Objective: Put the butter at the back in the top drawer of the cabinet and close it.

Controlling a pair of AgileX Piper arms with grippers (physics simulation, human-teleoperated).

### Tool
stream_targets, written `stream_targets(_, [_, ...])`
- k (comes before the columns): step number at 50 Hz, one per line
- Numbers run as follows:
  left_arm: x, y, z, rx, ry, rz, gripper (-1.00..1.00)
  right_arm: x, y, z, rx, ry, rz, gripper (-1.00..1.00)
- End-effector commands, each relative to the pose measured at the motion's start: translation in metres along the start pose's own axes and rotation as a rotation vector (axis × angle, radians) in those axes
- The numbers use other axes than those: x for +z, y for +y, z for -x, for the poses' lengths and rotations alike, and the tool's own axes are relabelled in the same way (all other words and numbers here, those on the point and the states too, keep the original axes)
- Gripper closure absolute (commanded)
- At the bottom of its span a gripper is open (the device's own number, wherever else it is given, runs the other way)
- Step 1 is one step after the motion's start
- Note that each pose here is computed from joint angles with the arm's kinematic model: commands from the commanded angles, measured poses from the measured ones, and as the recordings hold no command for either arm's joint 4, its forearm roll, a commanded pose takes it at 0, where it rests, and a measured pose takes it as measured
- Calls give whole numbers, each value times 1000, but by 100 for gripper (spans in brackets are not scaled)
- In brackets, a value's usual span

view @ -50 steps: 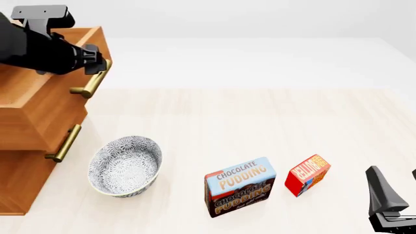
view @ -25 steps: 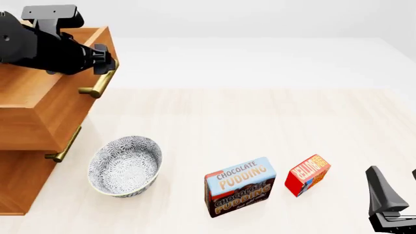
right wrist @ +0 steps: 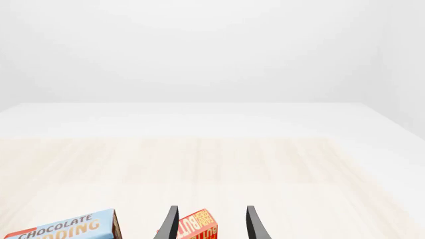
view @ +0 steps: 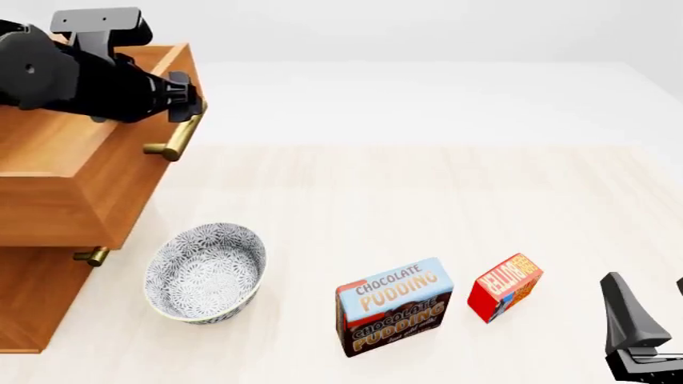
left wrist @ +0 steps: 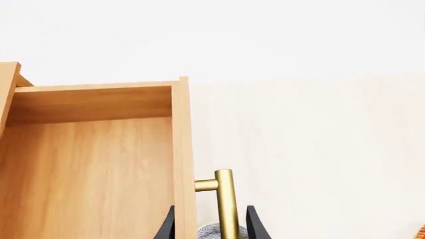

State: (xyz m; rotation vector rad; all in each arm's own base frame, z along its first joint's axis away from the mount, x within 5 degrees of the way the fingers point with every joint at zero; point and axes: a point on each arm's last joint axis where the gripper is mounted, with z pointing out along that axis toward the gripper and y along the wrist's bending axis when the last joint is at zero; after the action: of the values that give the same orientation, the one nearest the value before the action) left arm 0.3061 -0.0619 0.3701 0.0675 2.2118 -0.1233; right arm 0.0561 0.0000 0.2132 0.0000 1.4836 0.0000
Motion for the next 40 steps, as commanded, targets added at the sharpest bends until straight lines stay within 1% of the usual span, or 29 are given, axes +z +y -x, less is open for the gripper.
stream_targets(1, [32,-31,-49,108,192,-111,-100,0,0,0,0,0,0,-100])
stream_targets(4, [28,-35,-47,106,180,-120,-100,0,0,0,0,0,0,-100])
stream_targets(5, [22,-40,-43,98,166,-135,-100,0,0,0,0,0,0,-100])
stream_targets(9, [21,-45,-43,103,161,-147,-100,0,0,0,0,0,0,-100])
stream_targets(28, [10,-56,-40,125,143,-179,-100,0,0,0,0,0,0,-100])
stream_targets(40, [9,-66,-44,137,147,-205,-100,0,0,0,0,0,0,-100])
